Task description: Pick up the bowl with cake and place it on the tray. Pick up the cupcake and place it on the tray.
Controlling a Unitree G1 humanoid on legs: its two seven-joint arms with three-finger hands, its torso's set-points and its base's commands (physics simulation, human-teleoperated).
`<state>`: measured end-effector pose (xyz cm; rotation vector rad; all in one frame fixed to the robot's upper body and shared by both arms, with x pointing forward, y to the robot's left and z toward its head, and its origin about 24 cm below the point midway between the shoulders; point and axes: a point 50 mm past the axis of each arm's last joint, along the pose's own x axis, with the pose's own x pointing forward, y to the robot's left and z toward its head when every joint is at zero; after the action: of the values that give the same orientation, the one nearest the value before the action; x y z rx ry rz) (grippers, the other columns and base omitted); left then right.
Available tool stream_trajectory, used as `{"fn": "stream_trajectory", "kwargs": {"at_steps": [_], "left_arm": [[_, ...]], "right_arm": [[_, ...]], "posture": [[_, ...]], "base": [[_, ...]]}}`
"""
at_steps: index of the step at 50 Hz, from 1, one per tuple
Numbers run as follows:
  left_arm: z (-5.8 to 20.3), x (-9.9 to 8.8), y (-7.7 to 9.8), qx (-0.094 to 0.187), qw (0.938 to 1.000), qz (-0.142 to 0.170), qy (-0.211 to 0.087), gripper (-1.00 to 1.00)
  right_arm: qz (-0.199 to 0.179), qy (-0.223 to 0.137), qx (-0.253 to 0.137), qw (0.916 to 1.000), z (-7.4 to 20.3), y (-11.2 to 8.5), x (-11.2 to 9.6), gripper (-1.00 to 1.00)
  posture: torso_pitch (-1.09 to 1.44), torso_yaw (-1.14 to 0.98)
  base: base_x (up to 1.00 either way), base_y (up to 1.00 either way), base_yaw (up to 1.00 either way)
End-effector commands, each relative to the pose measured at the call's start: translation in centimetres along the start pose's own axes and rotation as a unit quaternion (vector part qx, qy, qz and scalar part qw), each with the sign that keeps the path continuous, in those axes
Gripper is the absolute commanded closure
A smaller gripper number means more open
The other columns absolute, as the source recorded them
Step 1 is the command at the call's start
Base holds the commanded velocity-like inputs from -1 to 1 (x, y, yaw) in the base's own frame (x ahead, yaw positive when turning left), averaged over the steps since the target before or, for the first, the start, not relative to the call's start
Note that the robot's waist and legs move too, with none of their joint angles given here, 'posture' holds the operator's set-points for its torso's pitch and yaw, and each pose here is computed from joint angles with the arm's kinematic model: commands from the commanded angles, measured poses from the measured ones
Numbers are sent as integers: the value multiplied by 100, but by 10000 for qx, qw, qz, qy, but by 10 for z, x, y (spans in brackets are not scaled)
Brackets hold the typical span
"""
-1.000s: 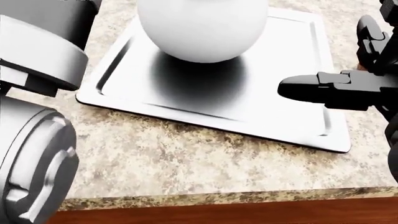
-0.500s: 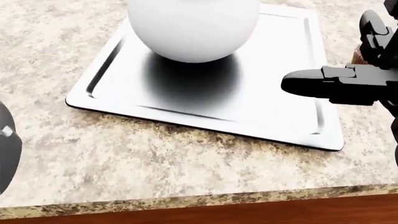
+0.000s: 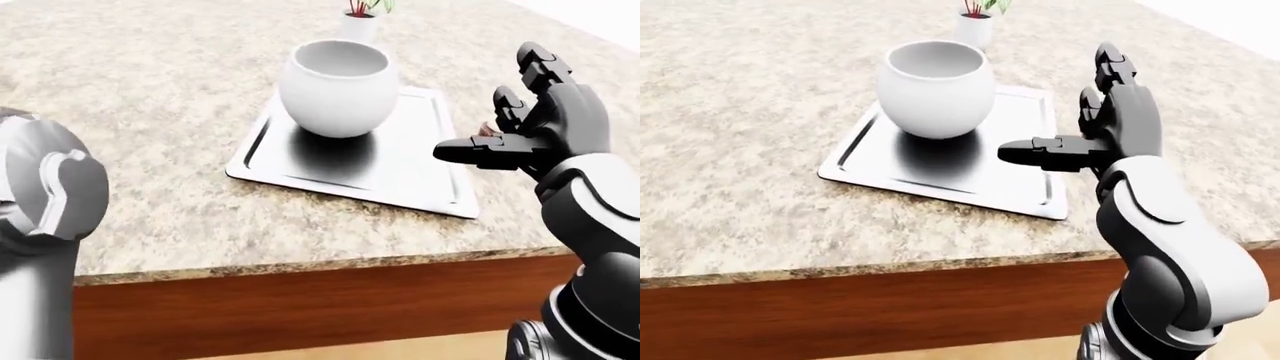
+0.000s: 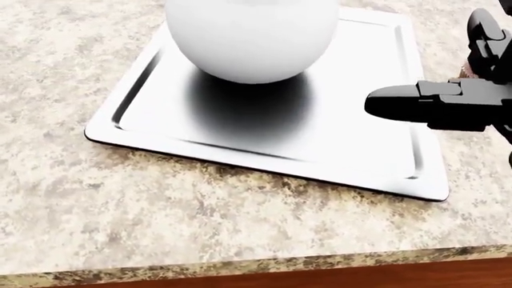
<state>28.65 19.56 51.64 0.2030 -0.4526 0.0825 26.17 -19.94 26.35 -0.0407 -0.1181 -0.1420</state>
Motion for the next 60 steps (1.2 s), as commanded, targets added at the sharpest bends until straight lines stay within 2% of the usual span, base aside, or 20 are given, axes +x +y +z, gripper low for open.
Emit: {"fn": "stream_trajectory", "kwargs": {"at_steps": [1,14,35,60], "left_arm": [[27,-7,-2,118,9979,-19,-639,-100],[10,-7,-15,154,9982,-177,-545,-100],[8,-9,-13,121,9984,-155,-530,-100],[1,-9,-19,133,9985,-201,-493,-100]], "right_arm": [[-64,-423,19,9991,14,-2,-4,-100],[-3,-476,-103,9988,11,0,-4,-100],[-29,-409,-120,9991,10,2,-4,-100],[-34,-456,-57,9989,10,2,-6,-100]], "posture": [[0,0],[0,0],[0,0],[0,0]], "base": [[0,0,0],[0,0,0],[0,-6,0],[12,0,0]]}}
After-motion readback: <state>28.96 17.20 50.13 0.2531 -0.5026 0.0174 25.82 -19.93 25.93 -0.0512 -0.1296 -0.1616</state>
